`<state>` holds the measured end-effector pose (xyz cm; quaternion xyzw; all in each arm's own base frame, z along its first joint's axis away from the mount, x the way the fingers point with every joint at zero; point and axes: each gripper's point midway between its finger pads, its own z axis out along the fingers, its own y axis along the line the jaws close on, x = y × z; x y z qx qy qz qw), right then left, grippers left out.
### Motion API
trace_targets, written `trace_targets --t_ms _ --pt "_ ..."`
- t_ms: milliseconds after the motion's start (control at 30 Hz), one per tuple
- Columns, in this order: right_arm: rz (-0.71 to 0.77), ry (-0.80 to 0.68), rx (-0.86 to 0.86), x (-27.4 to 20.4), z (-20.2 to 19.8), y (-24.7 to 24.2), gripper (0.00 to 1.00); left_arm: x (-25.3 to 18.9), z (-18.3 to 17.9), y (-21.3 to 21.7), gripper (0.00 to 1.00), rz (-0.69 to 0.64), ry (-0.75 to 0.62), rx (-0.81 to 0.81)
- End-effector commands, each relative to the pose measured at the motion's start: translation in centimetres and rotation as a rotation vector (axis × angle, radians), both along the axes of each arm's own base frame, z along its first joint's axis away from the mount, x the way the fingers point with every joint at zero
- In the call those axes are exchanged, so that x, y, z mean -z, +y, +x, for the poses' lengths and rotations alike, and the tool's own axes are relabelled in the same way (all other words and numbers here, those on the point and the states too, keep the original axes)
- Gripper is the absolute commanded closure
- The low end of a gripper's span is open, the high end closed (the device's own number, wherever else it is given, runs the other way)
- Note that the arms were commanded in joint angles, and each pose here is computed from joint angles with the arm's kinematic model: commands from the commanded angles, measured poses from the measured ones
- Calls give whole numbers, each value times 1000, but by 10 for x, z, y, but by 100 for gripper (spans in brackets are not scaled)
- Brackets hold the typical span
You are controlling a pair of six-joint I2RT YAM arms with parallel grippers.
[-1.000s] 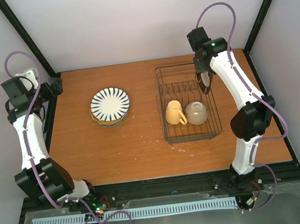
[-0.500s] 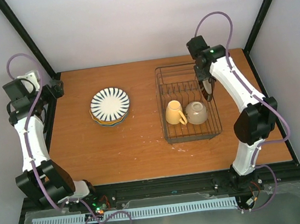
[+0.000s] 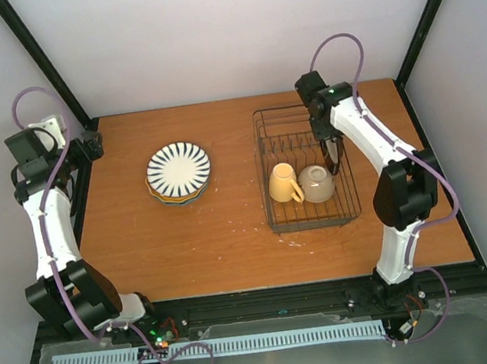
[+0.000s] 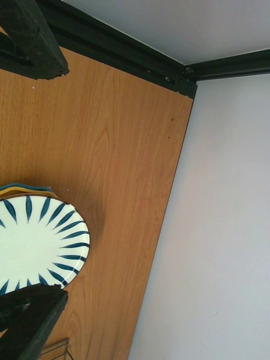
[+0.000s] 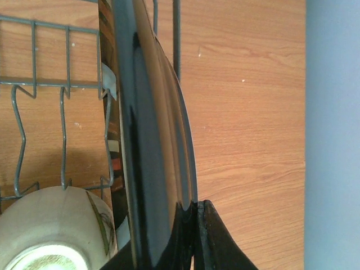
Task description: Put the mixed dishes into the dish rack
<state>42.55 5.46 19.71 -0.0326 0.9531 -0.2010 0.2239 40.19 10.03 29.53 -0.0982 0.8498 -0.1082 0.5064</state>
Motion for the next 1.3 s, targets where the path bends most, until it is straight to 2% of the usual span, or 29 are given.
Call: trace_targets --t_ms 0,100,233,300,400,600,833,967,1267 --pt "17 92 -11 32 -6 10 97 -4 0 2 0 28 -7 3" --pt "17 120 -7 41 -8 12 88 -4 1 3 0 31 -4 2" --pt "20 92 3 35 -4 13 57 -2 1 3 0 31 1 3" --pt "13 76 8 29 -2 12 48 2 0 0 0 17 9 18" --pt "-6 39 22 14 2 8 41 13 0 -3 0 -14 34 26" --pt "-50 -82 59 -34 11 -2 35 37 -1 -15 0 -99 90 79" --pt "-19 -210 45 -89 17 -1 31 67 -5 -35 0 -241 146 146" --pt "-65 -186 53 -82 14 -8 29 76 -8 -38 0 -261 168 148" --pt "-25 -226 41 -89 19 -2 29 90 -17 -44 0 -278 204 163"
